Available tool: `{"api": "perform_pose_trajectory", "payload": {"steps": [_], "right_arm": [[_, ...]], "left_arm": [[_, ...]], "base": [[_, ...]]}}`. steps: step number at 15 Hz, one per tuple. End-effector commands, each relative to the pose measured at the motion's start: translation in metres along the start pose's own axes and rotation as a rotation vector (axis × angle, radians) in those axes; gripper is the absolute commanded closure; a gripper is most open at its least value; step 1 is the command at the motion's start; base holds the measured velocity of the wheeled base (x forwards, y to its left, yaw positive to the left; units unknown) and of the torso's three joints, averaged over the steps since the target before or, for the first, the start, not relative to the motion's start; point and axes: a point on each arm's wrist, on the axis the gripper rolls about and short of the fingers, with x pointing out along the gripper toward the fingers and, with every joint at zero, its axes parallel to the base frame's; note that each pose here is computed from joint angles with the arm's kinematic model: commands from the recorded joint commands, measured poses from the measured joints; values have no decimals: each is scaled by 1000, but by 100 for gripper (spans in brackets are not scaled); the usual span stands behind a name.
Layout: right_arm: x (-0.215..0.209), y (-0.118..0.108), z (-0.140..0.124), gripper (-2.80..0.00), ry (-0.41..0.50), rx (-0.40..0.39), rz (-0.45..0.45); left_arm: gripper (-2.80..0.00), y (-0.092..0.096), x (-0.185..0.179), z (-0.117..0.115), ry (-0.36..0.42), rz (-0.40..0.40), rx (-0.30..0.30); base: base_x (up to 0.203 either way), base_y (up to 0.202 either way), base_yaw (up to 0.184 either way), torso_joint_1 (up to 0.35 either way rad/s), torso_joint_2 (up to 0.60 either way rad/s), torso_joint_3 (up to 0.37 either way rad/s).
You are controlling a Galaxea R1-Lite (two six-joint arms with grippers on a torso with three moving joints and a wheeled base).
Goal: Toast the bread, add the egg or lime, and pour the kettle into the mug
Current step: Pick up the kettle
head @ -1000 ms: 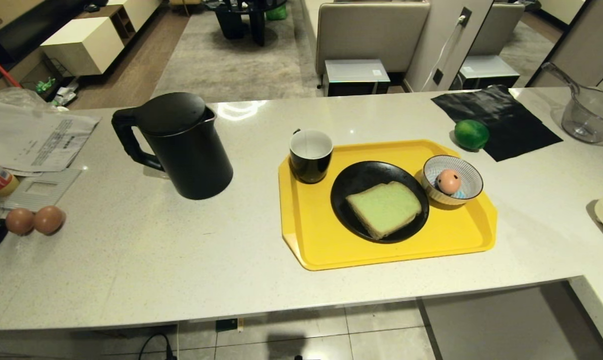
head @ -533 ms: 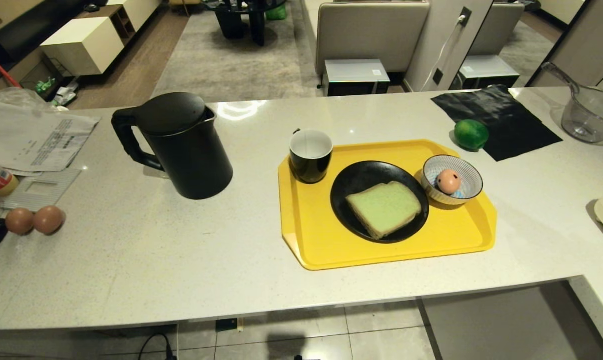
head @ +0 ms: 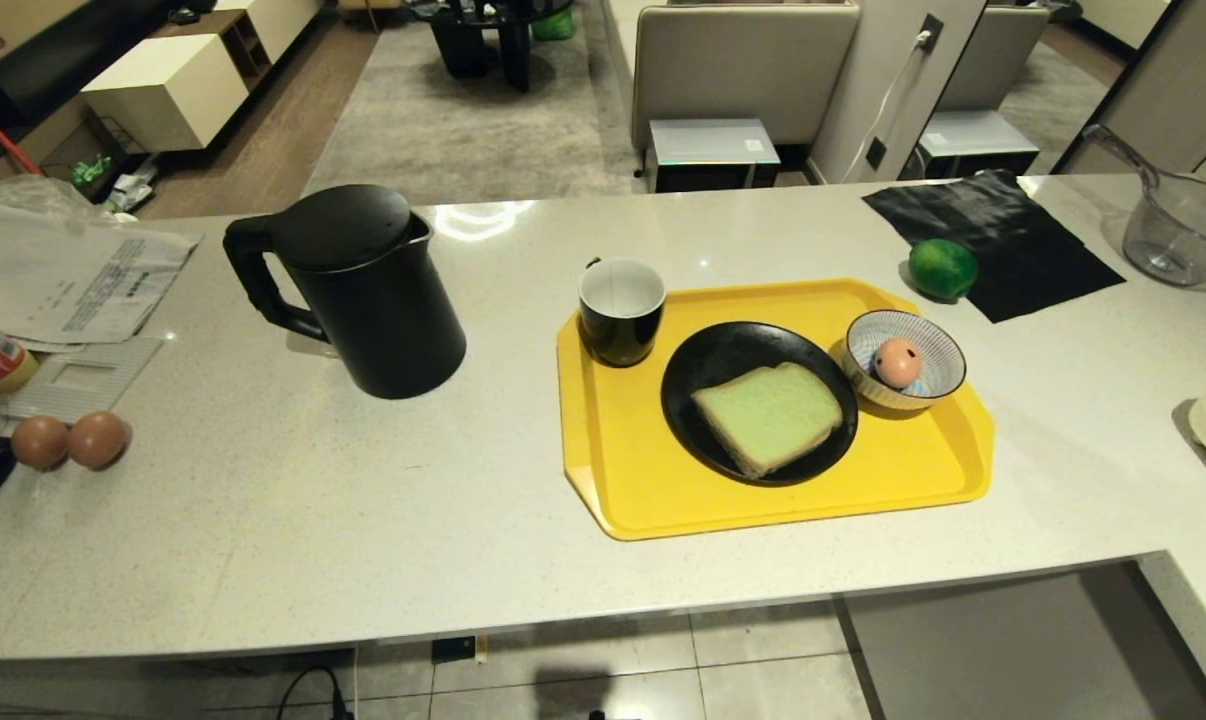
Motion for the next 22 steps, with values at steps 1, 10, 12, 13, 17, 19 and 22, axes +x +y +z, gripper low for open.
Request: {"api": "perform_pose_trajectory", "payload": {"steps": [1,10,12,13,17,19,22], "right_arm": [[2,0,-7,0,27,0,-1],[2,0,-7,0,27,0,-1],[2,0,-7,0,27,0,-1],[2,0,-7,0,27,0,-1],[2,0,-7,0,27,0,-1],[2,0,-7,0,27,0,-1],[2,0,-7,0,27,0,-1]], "left_arm": [[0,1,14,19,77,20,-10],[0,4,111,66,271,129,-97],[0,12,144,71,278,189,-102],[0,16,157,75,262,211,-104],[0,18,169,79,229,105,-119],[0,19,170,76,241,26,-135],[0,22,188,62,245,-38,-147]], "base": [[0,0,0,0,0,0],[0,0,0,0,0,0],[0,0,0,0,0,0],[0,0,0,0,0,0],[0,0,0,0,0,0],[0,0,0,0,0,0],[0,0,0,0,0,0]]}}
